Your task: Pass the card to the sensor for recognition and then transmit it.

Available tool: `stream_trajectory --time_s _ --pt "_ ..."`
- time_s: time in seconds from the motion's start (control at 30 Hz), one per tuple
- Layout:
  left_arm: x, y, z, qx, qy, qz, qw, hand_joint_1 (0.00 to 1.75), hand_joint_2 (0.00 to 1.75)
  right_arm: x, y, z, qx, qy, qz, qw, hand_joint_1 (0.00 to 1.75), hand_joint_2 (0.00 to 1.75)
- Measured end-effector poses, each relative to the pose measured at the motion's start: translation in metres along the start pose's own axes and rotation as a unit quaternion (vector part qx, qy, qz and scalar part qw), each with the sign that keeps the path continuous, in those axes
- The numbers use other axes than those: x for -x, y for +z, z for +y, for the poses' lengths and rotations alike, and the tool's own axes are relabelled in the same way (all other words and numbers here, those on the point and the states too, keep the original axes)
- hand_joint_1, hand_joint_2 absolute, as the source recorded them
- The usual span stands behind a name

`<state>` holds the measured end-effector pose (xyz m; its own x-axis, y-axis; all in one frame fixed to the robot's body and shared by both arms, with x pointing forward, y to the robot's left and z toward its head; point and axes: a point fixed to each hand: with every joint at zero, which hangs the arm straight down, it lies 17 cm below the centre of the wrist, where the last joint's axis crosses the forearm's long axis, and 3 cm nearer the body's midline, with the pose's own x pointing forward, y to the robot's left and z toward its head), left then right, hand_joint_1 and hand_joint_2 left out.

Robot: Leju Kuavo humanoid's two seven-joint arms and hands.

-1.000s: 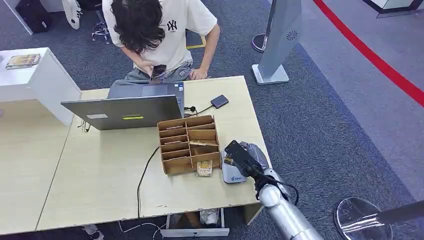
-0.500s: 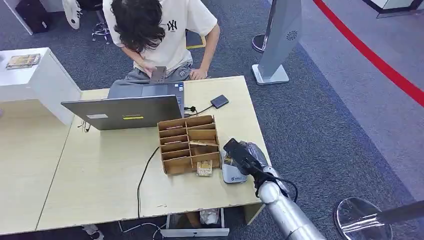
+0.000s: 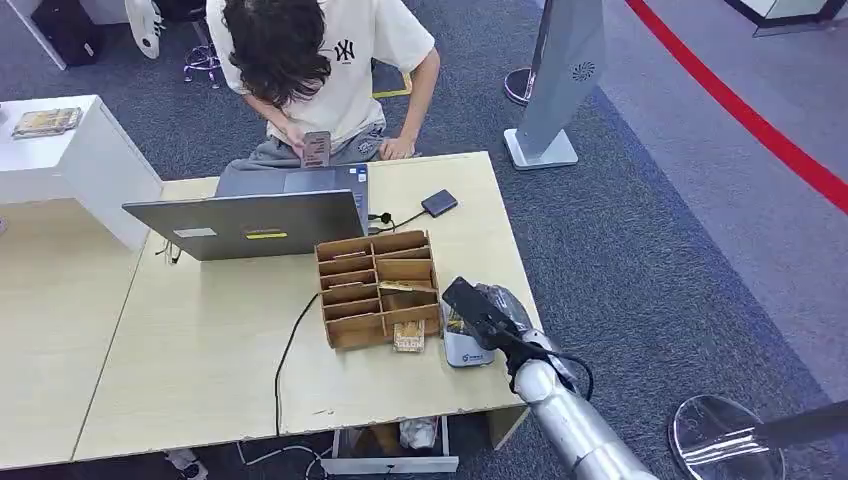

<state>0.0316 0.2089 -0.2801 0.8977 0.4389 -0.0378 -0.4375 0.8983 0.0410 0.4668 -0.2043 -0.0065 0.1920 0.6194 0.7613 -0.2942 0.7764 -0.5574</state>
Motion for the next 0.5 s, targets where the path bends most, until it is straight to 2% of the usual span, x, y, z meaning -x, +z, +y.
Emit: stream_trajectory --time_s 0.5 --pt "0.0001 0.0005 -0.0022 0.001 0.003 0.000 1.000 0.00 0.00 -0.0016 -0.0028 0.0048 -0.009 0.008 0.001 1.000 1.75 1.75"
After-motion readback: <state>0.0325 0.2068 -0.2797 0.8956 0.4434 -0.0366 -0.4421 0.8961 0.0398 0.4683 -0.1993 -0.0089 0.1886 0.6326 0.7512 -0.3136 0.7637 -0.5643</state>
